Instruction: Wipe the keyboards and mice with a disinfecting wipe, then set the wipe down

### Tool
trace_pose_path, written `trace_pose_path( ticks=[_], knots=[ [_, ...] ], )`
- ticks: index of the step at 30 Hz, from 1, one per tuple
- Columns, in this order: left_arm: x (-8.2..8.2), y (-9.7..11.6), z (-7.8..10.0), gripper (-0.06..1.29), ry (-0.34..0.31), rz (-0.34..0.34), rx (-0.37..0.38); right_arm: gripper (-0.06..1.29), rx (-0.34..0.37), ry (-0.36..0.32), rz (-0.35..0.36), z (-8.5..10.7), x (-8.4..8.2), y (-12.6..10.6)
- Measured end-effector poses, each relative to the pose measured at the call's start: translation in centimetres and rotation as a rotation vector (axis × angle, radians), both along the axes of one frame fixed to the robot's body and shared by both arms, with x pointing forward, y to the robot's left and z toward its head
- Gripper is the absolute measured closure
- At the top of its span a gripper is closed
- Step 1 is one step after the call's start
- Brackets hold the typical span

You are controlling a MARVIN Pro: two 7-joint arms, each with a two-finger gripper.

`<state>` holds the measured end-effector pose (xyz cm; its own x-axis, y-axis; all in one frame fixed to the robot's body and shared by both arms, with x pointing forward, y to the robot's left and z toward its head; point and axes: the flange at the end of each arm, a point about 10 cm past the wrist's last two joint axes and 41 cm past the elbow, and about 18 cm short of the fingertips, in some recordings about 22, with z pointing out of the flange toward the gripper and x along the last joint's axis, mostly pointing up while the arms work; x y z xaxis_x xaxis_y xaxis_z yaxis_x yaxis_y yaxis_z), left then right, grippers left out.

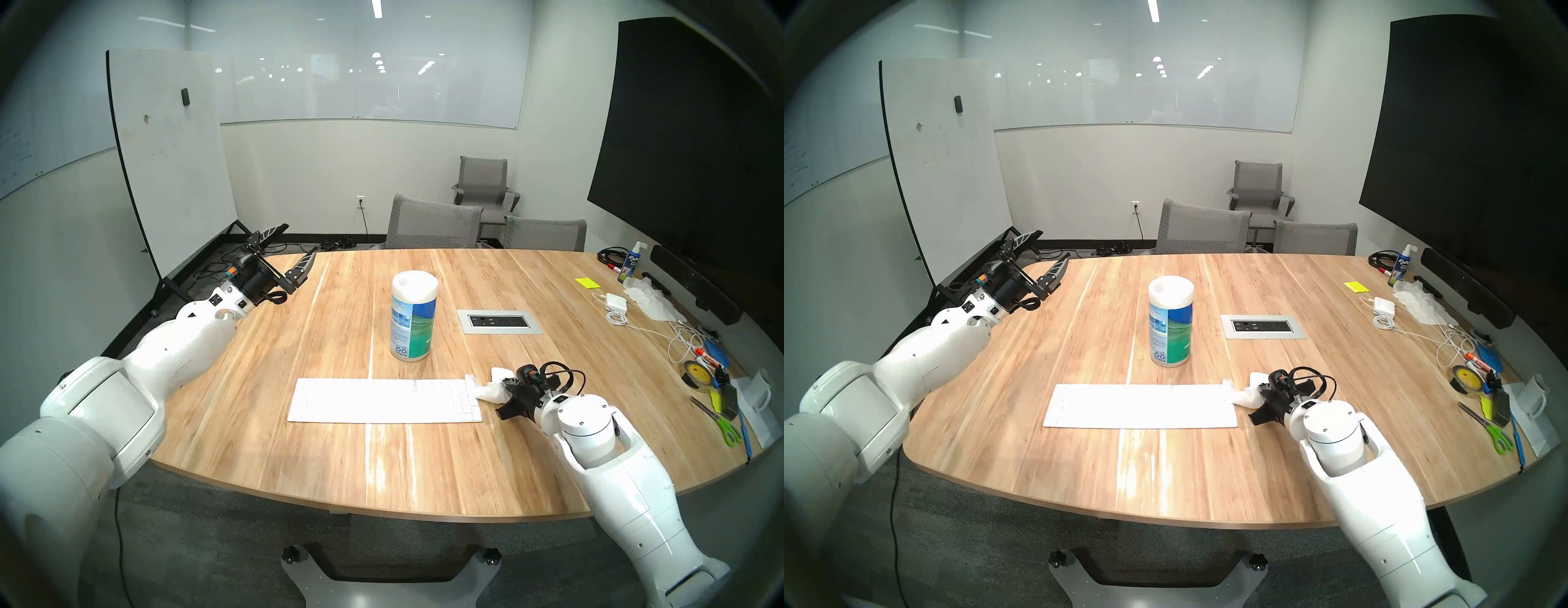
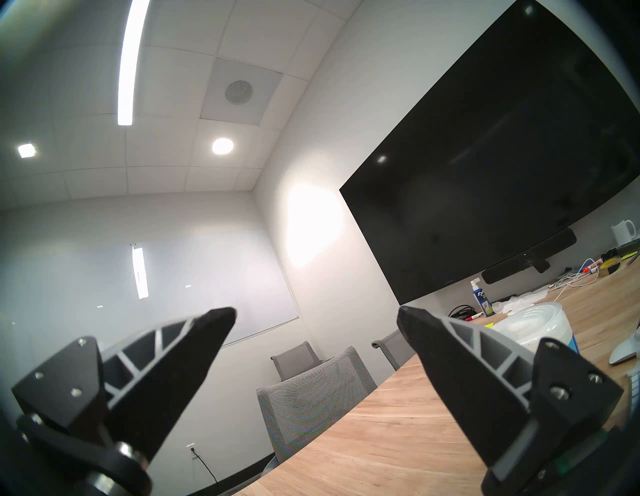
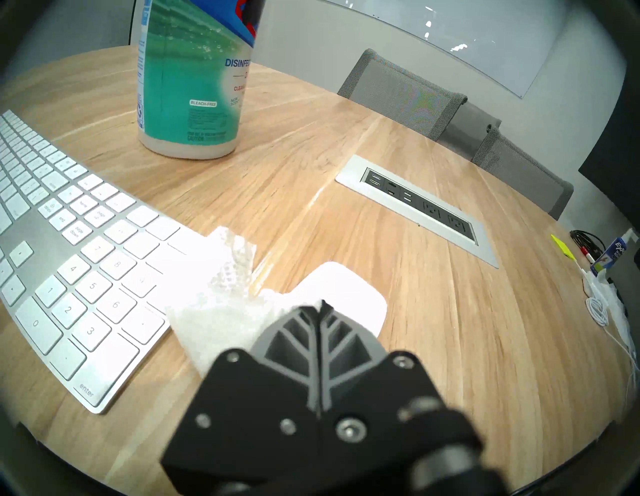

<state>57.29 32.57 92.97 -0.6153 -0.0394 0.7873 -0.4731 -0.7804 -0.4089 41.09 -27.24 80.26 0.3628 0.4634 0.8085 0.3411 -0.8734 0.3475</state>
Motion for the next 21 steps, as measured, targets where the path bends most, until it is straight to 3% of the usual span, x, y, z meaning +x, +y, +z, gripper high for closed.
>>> trace_pose_path(
  ticks=[21],
  knots=[
    [0.0,0.0,0.0,-0.03,0.0,0.0,0.0,1.25,-0.009,0.003,-0.055,0.0,1.8,0.1]
  ],
)
